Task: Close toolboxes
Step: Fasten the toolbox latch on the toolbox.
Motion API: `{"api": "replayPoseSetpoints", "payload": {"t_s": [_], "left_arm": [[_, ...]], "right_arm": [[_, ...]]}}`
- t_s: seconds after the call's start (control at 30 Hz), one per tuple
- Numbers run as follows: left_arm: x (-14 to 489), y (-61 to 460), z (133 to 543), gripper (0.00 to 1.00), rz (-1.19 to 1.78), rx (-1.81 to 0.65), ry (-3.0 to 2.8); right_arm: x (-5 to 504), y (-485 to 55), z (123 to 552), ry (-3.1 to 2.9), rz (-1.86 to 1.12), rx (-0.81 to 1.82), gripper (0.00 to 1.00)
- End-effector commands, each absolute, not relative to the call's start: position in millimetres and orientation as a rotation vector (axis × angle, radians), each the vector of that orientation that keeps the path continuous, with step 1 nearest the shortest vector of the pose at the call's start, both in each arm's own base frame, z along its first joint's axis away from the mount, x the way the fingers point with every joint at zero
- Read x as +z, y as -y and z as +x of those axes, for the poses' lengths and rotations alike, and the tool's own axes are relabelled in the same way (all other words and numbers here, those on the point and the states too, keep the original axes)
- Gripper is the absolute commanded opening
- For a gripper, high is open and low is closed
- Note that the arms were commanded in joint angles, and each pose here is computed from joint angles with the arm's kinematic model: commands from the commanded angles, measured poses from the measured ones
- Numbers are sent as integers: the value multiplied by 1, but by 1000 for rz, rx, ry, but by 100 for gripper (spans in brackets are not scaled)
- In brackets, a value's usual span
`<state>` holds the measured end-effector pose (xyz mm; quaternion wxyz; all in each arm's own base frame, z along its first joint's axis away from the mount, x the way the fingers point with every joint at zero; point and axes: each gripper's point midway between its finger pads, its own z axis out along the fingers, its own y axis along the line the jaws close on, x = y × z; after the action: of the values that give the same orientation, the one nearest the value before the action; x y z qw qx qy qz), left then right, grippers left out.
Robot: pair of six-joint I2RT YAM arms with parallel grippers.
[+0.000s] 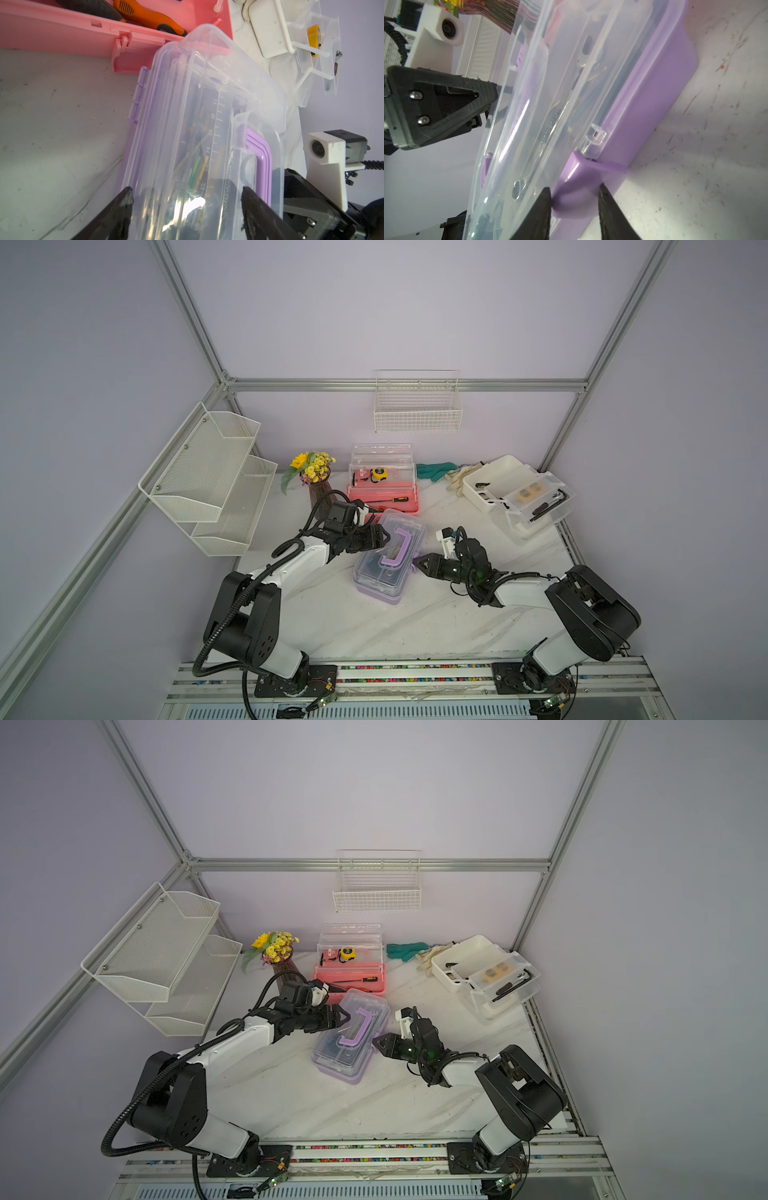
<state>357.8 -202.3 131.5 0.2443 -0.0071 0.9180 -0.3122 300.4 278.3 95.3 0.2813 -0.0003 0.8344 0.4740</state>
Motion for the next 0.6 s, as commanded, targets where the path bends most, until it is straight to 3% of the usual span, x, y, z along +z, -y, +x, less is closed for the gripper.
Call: {"api": "replayPoseSetpoints", "payload": {"t_s": [0.0, 0.57], "left_arm": [[109, 210, 342, 80, -14, -878, -2583], [95, 222, 328, 79, -47, -938, -2619]], "right_arm": [[94, -287, 298, -2208, -39, 1321, 39], [99, -296, 295, -2130, -27, 1454, 41]]}}
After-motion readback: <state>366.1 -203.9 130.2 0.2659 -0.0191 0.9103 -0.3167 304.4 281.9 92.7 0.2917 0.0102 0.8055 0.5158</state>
